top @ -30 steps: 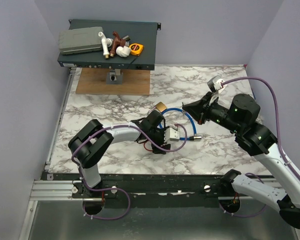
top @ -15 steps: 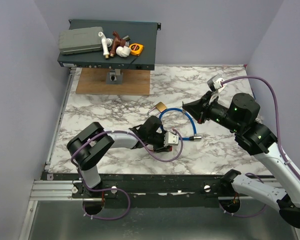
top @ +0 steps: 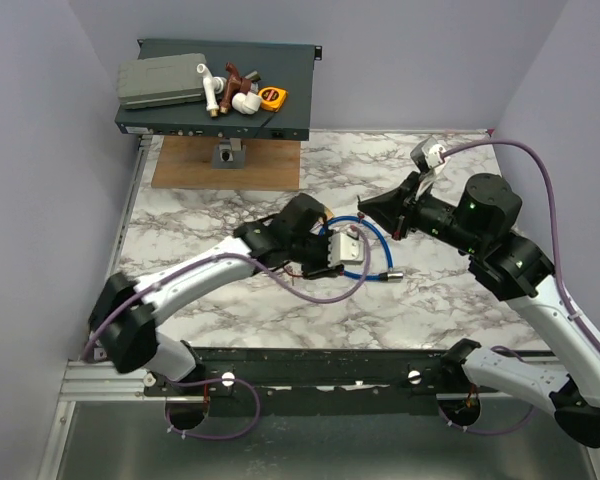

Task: Unlock with the key
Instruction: Pick up the lock from the center of the board.

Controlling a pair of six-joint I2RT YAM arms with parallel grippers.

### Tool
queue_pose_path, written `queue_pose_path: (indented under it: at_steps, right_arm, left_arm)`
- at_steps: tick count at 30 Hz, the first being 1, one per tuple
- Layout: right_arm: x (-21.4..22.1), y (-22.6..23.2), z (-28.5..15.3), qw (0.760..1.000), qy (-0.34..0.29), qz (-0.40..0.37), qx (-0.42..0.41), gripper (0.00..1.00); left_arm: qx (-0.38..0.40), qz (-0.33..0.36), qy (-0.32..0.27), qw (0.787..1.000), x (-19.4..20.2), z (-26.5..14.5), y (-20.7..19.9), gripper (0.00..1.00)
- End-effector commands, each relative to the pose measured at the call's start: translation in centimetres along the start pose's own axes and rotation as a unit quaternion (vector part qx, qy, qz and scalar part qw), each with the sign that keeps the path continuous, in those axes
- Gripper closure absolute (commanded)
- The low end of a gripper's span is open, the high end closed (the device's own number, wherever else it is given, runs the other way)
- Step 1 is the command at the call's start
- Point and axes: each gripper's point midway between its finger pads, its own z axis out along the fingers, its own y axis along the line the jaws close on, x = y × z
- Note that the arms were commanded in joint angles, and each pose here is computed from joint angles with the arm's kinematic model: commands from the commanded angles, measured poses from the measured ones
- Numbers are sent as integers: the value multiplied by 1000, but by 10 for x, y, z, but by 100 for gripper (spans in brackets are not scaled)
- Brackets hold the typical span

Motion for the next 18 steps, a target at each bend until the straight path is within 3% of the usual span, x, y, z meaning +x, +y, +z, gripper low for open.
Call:
queue_pose_path:
  at_steps: [1,4,8,10,11,16,18]
  right_arm:
    - [-23,27,-4,998,-17,-6,-67,99]
    - [-32,35,-7,996,-24,-8,-86,99]
    - [-42,50,-8,991,-22,-12,-128,99]
    - [-44,59,-6,987,-14,-12,-159,99]
    - [-44,65,-5,984,-9,-12,-176,99]
    - [-34,82,-1,968,24,-24,-250,99]
    - [-28,80,3,967,31,-31,-250,99]
  left_arm:
    - [0,59,-53,997,-37,-104,-40,100]
    - [-20,150,-105,983,-58,-154,-68,100]
    - [-59,238,-118,962,-60,-195,-86,100]
    - [-86,297,-131,942,-64,-213,-92,100]
    - [-96,335,-144,926,-70,-223,-97,100]
    - [-197,507,-235,805,-133,-280,-108,100]
    - [-217,527,-264,778,-161,-303,-110,100]
